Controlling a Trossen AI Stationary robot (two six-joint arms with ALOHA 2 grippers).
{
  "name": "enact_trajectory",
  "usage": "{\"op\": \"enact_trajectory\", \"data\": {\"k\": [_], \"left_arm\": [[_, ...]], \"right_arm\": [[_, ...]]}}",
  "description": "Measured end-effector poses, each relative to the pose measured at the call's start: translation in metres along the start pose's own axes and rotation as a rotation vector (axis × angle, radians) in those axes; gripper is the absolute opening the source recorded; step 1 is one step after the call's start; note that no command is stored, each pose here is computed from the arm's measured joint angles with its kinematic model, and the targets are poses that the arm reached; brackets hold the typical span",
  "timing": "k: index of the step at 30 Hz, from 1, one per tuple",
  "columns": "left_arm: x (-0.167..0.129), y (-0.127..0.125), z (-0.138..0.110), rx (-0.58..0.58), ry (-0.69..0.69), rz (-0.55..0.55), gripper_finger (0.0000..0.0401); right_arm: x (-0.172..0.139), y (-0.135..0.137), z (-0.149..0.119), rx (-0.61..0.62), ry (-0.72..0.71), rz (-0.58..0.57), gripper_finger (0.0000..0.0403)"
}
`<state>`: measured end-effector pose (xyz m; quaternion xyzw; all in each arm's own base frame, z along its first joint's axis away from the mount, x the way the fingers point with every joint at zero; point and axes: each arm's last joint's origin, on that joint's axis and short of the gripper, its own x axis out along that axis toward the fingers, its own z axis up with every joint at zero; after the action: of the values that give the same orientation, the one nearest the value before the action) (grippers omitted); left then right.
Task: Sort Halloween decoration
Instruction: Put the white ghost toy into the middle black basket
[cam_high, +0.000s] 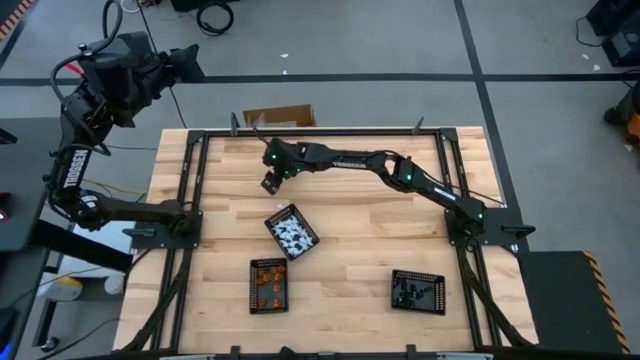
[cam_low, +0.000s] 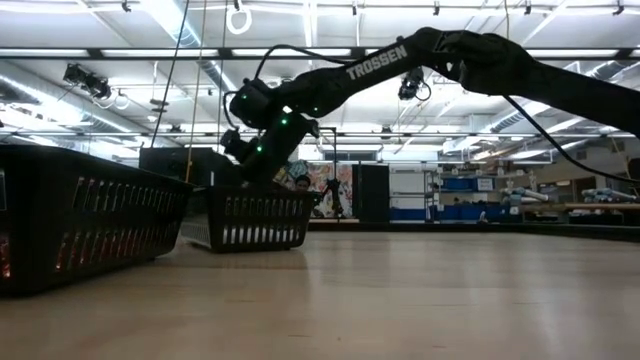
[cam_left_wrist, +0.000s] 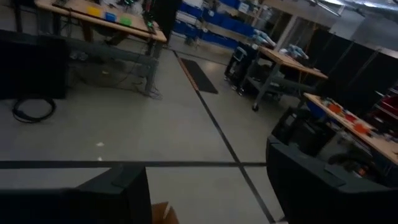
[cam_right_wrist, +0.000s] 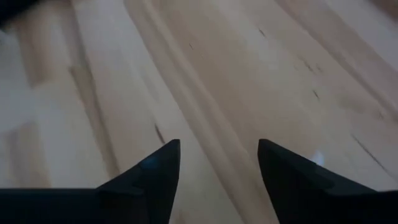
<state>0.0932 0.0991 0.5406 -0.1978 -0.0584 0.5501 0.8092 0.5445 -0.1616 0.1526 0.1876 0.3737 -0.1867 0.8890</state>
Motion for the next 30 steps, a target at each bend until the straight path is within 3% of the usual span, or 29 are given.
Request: {"op": "enact_trajectory", "data": {"k": [9,15,22,30], "left_arm": [[0.001,-0.001,-0.002,0.009,0.034,-0.049,0.0270],[0.001,-0.001,-0.002,0.038,0.040,-0.047,0.0270],[0.001,-0.001,-0.002,0.047,0.039,-0.047,0.0270],[0.001,-0.001,-0.002,0.048,0.039,-0.046,0.0270]], "right_arm": [[-0.001,-0.014,0.001,0.061,0.037,0.013,0.0206],[-0.014,-0.013,0.015,-0.021,-0.050,-0.030,0.0206],[-0.012,-0.012,0.013,-0.083,-0.046,-0.069,0.0206],[-0.008,-0.015,0.006,0.061,0.008,-0.077,0.0203]]}}
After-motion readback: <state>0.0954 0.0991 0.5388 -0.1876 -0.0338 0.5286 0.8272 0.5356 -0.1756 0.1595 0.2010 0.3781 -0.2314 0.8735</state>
